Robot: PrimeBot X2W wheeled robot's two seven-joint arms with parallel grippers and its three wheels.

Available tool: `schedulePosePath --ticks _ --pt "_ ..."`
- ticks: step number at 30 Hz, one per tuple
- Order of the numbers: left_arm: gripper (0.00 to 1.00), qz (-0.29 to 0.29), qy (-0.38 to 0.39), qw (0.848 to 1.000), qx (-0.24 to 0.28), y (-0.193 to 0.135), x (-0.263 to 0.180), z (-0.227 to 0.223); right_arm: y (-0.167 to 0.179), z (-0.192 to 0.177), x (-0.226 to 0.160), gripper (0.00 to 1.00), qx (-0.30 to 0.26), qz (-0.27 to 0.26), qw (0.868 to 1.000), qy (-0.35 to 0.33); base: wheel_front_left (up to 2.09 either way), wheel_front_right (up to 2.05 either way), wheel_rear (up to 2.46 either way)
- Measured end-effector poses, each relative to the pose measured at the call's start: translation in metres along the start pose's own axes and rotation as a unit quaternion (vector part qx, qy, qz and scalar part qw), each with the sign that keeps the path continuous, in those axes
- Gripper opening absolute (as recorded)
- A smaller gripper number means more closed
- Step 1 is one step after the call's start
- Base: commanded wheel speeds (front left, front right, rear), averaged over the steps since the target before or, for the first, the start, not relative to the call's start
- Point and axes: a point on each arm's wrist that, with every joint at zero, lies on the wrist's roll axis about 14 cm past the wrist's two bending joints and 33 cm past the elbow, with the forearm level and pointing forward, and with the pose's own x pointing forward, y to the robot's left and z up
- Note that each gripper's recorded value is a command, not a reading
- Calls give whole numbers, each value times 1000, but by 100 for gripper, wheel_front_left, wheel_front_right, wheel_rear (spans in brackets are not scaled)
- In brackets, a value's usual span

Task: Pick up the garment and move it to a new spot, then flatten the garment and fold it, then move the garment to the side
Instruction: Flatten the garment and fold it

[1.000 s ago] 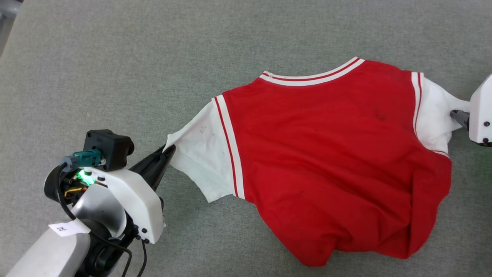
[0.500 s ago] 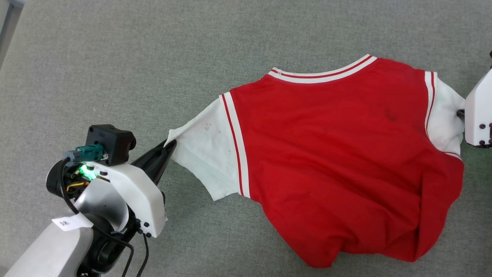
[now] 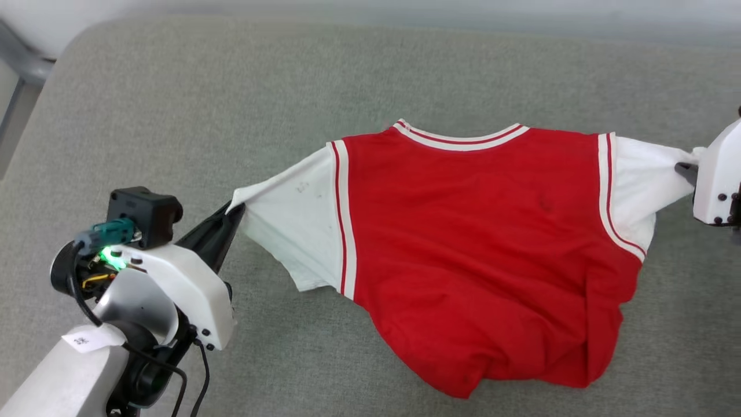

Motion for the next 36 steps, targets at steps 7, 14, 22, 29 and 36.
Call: schedulePosePath --ticks 7,14,22,29,36 --pt "0 5 -72 997 24 -3 -24 39 -11 41 -57 0 10 -7 995 -101 0 0 0" --pt "0 20 -166 984 58 -2 -50 95 -20 80 -119 0 8 -19 979 -203 0 0 0" --pt "0 44 -287 953 89 2 -87 160 -23 119 -195 0 4 -24 942 -334 0 0 0" --pt "0 53 -373 919 115 2 -112 209 -28 150 -255 0 6 -33 903 -429 0 0 0" --pt "0 51 -416 898 132 3 -116 243 -33 173 -280 0 6 -44 876 -481 0 0 0"
